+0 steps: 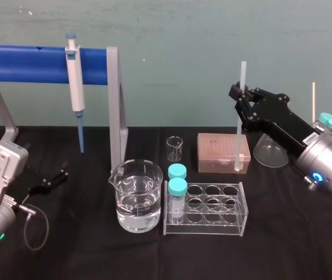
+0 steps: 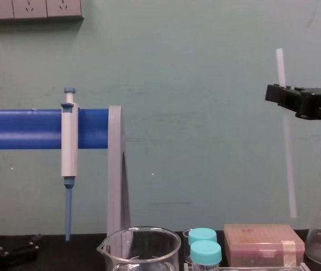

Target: Pick up the stirring rod with one hand, then place it down.

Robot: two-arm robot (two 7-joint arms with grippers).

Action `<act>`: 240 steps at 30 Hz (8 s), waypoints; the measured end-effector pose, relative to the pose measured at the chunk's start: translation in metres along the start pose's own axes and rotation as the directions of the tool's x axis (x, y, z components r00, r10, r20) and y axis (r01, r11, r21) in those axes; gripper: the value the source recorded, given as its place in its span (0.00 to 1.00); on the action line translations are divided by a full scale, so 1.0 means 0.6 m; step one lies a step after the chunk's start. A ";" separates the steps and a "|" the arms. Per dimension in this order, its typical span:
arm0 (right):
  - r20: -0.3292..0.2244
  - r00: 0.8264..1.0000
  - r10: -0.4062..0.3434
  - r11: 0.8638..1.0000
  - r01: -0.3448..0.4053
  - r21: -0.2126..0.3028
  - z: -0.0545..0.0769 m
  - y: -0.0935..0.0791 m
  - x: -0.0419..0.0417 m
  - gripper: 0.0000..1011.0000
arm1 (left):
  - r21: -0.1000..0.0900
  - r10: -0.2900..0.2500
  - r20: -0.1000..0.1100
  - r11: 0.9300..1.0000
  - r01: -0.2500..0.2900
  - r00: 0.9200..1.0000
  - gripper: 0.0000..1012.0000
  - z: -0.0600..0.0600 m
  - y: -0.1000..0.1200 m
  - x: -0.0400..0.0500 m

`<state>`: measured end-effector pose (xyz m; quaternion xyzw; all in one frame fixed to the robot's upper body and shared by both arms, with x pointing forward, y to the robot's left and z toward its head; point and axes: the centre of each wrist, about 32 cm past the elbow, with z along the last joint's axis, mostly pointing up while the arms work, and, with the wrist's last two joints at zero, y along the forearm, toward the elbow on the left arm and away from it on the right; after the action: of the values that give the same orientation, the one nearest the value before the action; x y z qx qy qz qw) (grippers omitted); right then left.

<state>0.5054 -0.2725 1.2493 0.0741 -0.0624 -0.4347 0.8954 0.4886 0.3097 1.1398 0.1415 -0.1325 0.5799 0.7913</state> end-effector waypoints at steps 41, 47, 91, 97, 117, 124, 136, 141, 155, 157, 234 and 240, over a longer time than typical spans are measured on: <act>-0.011 1.000 0.004 1.000 -0.004 0.000 -0.006 -0.002 0.004 0.07 | 0.000 0.000 0.000 1.000 0.000 1.000 0.99 0.000 0.000 0.000; -0.010 1.000 0.005 1.000 -0.005 0.007 -0.010 -0.002 0.004 0.07 | 0.000 0.000 0.000 1.000 0.000 1.000 0.99 0.000 0.000 0.000; -0.012 0.999 0.042 0.999 -0.042 -0.019 -0.022 -0.007 0.012 0.07 | 0.000 0.000 0.000 1.000 0.000 1.000 0.99 0.000 0.000 0.000; -0.012 0.999 0.043 0.999 -0.043 -0.021 -0.023 -0.007 0.014 0.07 | 0.000 0.000 0.000 1.000 0.000 1.000 0.99 0.000 0.000 0.000; -0.097 0.985 0.141 0.990 -0.141 0.010 -0.065 -0.002 0.043 0.07 | 0.000 0.000 0.000 1.000 0.000 1.000 0.99 0.000 0.000 0.000; -0.134 0.974 0.181 0.983 -0.180 0.026 -0.092 0.006 0.053 0.07 | 0.000 0.000 0.000 1.000 0.000 1.000 0.99 0.000 0.000 0.000; -0.137 0.966 0.218 0.976 -0.214 0.044 -0.122 0.033 0.056 0.07 | 0.000 0.000 0.000 1.000 0.000 1.000 0.99 0.000 0.000 0.000; -0.121 0.968 0.222 0.975 -0.221 0.019 -0.133 0.039 0.054 0.07 | 0.000 0.000 0.000 1.000 0.000 1.000 0.99 0.000 0.000 0.000; -0.099 0.972 0.213 0.976 -0.217 -0.032 -0.162 0.046 0.043 0.07 | 0.000 0.000 0.000 1.000 0.000 1.000 0.99 0.000 0.000 0.000; -0.099 0.973 0.207 0.977 -0.212 -0.039 -0.167 0.044 0.041 0.07 | 0.000 0.000 0.000 1.000 0.000 1.000 0.99 0.000 0.000 0.000; -0.065 0.995 -0.071 0.996 0.068 -0.049 -0.144 -0.019 0.022 0.99 | 0.000 0.000 0.000 1.000 0.000 1.000 0.99 0.000 0.000 0.000; -0.065 0.973 -0.222 0.972 0.215 -0.094 -0.145 -0.059 0.011 0.99 | 0.000 0.000 0.000 1.000 0.000 1.000 0.99 0.000 0.000 0.000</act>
<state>0.4979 -0.2925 1.1575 0.0581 -0.0013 -0.5298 0.8461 0.4886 0.3097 1.1398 0.1415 -0.1325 0.5800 0.7913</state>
